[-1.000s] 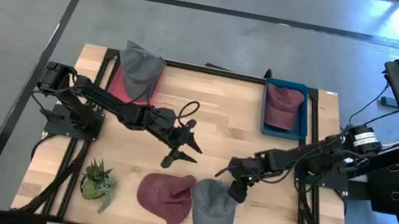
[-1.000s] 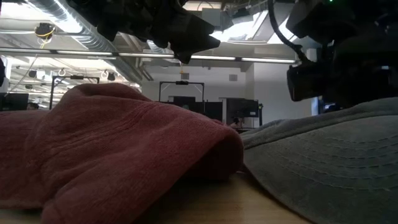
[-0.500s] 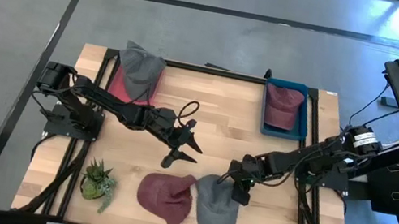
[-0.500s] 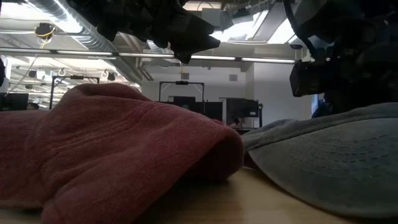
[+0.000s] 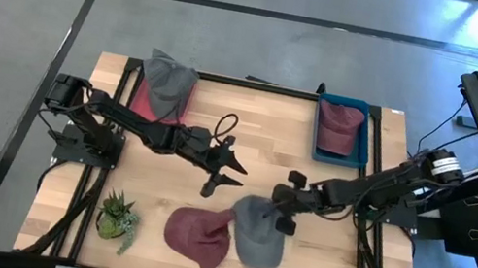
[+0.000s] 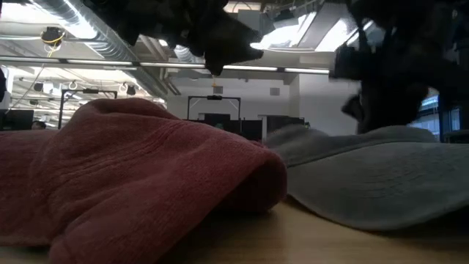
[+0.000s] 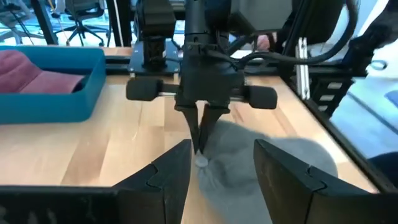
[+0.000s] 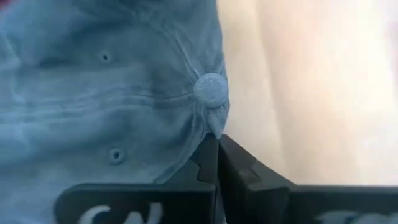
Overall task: Pick & Place hat
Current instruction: Put the gray cap into the pink bin
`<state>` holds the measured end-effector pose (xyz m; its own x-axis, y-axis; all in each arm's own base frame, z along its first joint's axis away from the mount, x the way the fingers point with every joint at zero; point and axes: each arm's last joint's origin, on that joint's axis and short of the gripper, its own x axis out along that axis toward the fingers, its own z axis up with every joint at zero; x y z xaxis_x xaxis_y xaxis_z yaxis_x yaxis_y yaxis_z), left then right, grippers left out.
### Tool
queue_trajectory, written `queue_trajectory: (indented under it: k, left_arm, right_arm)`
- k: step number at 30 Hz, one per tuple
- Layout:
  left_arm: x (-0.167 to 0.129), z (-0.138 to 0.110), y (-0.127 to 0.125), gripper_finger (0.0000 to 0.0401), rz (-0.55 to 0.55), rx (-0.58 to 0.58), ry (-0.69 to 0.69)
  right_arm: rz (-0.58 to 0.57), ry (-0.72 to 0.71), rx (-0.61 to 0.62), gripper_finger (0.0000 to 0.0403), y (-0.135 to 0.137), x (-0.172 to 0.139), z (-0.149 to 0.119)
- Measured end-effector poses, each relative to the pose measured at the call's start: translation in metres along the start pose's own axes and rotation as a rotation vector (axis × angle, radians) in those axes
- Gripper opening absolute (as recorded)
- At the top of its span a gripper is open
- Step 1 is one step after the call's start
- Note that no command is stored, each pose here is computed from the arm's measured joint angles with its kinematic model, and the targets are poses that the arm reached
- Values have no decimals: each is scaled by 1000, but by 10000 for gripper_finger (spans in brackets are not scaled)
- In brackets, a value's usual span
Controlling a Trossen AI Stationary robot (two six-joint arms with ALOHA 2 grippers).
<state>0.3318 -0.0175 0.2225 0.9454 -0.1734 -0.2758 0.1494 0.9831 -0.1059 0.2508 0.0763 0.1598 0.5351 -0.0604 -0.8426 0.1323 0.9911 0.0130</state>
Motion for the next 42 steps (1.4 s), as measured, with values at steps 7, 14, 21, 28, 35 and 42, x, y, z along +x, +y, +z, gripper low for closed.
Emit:
queue_trajectory:
  k: [7, 14, 21, 28, 35, 42]
  left_arm:
    - [2, 18, 3, 169, 12, -15, -53]
    - [2, 20, 2, 169, 18, -70, -48]
    - [3, 11, 2, 169, 174, -100, 22]
    - [2, 9, 2, 169, 193, -127, 36]
    - [2, 9, 2, 169, 203, -139, 36]
    - [2, 9, 3, 168, 229, -141, 35]
  right_arm:
    - [-153, -160, -144, 2, -2, -22, 28]
    - [-264, -276, -205, 1, -6, -33, 55]
    - [-280, -320, -218, 1, -9, -38, 67]
    - [-275, -353, -206, 0, -9, -43, 75]
    - [-285, -398, -196, 0, -11, -52, 89]
    - [-289, -424, -203, 0, -11, -55, 94]
